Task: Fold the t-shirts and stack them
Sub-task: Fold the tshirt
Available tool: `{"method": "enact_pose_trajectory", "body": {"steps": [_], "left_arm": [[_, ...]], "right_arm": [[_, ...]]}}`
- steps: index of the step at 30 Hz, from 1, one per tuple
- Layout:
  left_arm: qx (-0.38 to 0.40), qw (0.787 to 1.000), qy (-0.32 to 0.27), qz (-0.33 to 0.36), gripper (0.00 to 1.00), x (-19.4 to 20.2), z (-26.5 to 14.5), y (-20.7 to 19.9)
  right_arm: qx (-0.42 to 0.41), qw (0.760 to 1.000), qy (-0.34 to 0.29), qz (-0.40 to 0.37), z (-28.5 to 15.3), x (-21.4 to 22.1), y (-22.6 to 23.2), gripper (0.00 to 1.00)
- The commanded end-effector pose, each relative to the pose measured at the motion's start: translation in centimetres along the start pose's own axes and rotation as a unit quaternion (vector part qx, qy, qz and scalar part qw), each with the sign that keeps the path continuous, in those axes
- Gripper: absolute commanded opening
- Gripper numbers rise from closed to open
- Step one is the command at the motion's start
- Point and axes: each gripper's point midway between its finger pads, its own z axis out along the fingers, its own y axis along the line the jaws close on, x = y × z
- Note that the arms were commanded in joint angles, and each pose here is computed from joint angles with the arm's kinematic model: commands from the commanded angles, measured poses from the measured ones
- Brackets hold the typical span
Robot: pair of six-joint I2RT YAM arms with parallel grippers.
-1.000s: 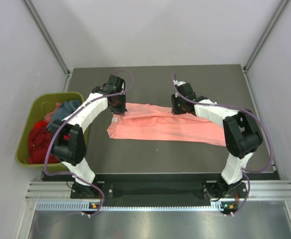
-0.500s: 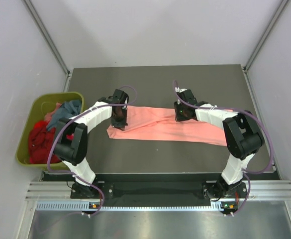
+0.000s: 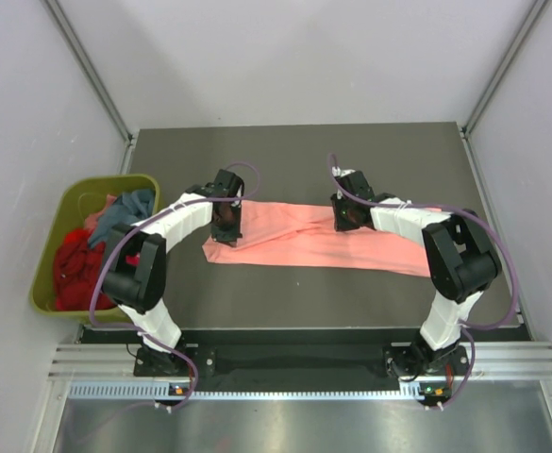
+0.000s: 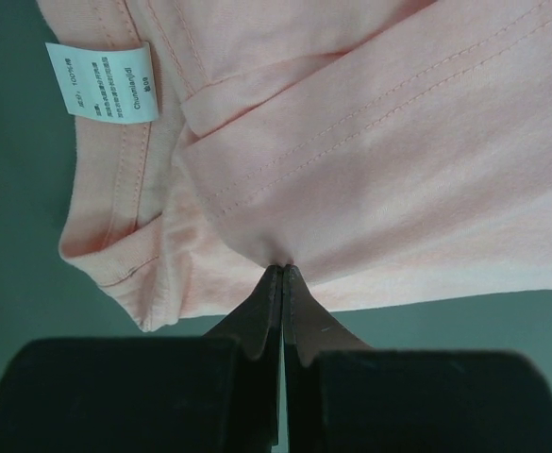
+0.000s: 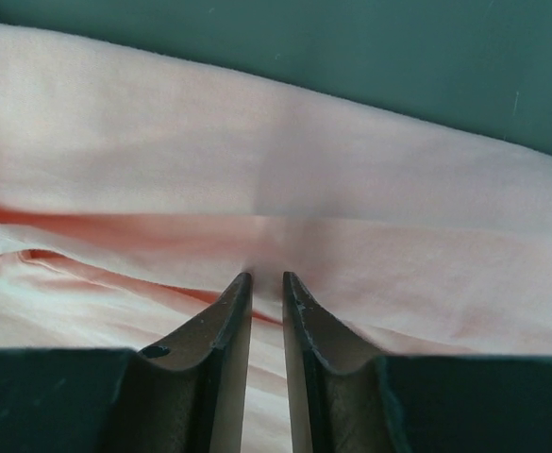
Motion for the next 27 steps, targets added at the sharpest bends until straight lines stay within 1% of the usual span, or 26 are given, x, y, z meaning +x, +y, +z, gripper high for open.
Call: {"method": "enact_pose_trajectory", "body": {"steps": [1, 2, 3, 6, 7, 9, 10, 12, 13, 15, 16, 17, 18, 19, 20, 21, 22, 23, 24, 25, 26, 27], "left_arm": [[-0.006, 1.0, 0.007, -0.007, 0.0, 0.8, 1.1, 0.3], [-0.006, 1.0, 0.012, -0.007, 0.05, 1.1, 1.4, 0.3], [-0.005, 1.0, 0.013, -0.005, 0.16, 1.3, 1.5, 0.2], [-0.002, 1.0, -0.003, 0.004, 0.24, 0.1, 0.3, 0.0], [0.001, 1.0, -0.026, 0.01, 0.26, -1.7, -0.6, -0.4], [0.003, 0.999, -0.045, 0.012, 0.27, -3.7, -1.7, -0.7], [0.009, 0.998, -0.068, 0.015, 0.28, -5.9, -2.5, -1.2], [0.003, 0.996, -0.087, 0.015, 0.29, -8.1, -2.8, -1.1], [0.001, 0.995, -0.098, 0.017, 0.29, -9.9, -2.6, -1.3], [0.01, 0.995, -0.098, 0.009, 0.29, -11.5, -2.2, -1.1], [0.019, 0.993, -0.113, 0.008, 0.28, -13.2, -2.7, -1.5], [0.023, 0.995, -0.101, 0.004, 0.28, -13.6, -1.3, -1.2], [0.024, 0.995, -0.102, 0.001, 0.27, -14.2, -0.9, -1.1], [0.026, 0.993, -0.112, 0.0, 0.28, -15.4, -1.1, -1.2], [0.02, 0.995, -0.099, -0.003, 0.27, -15.5, 0.3, -0.7], [0.032, 0.995, -0.093, -0.002, 0.27, -15.7, 0.8, -1.0], [0.031, 0.995, -0.1, 0.002, 0.27, -16.6, 0.6, -1.1], [0.021, 0.997, -0.08, 0.0, 0.28, -16.1, 1.9, -0.5], [0.002, 0.997, -0.077, -0.002, 0.27, -16.3, 2.4, 0.3], [-0.004, 0.997, -0.08, -0.004, 0.29, -16.8, 2.4, 0.7], [-0.01, 0.997, -0.072, -0.012, 0.29, -16.8, 3.1, 1.6], [-0.011, 0.997, -0.07, -0.017, 0.31, -16.8, 3.3, 2.1]], "right_arm": [[-0.001, 1.0, -0.018, -0.007, -0.5, -0.6, 0.0, 0.2], [0.0, 1.0, -0.014, -0.009, -0.5, -0.4, -0.1, 0.2], [-0.003, 1.0, -0.012, -0.01, -0.5, -0.3, 0.0, 0.2], [-0.007, 1.0, -0.015, -0.016, -1.3, -0.9, 0.2, 0.22], [-0.005, 1.0, -0.026, -0.015, -2.0, -1.7, 0.1, 0.24], [-0.003, 0.999, -0.032, -0.012, -2.9, -2.9, 0.0, 0.25], [0.002, 0.999, -0.039, -0.004, -3.4, -3.6, -0.5, 0.26], [0.009, 0.999, -0.044, 0.006, -3.9, -4.4, -1.3, 0.28], [0.017, 0.999, -0.045, 0.016, -4.4, -4.8, -2.3, 0.29], [0.025, 0.998, -0.05, 0.034, -4.8, -5.5, -4.2, 0.3], [0.03, 0.998, -0.047, 0.042, -5.2, -5.5, -5.0, 0.31], [0.032, 0.997, -0.048, 0.049, -5.4, -5.8, -5.9, 0.32], [0.027, 0.997, -0.049, 0.058, -5.6, -6.0, -6.5, 0.32], [0.043, 0.995, -0.054, 0.074, -6.0, -6.4, -8.6, 0.33], [0.036, 0.995, -0.049, 0.081, -6.3, -6.2, -9.2, 0.34], [0.039, 0.994, -0.047, 0.088, -6.4, -6.2, -10.1, 0.36], [0.051, 0.992, -0.048, 0.104, -6.7, -6.3, -12.1, 0.37], [0.053, 0.992, -0.042, 0.107, -6.9, -6.1, -13.0, 0.38], [0.049, 0.992, -0.042, 0.113, -7.0, -6.2, -13.7, 0.38], [0.059, 0.989, -0.04, 0.128, -7.1, -6.0, -15.4, 0.39], [0.06, 0.989, -0.03, 0.128, -7.2, -5.5, -16.0, 0.4], [0.069, 0.987, -0.028, 0.144, -7.4, -5.3, -18.0, 0.4]]}}
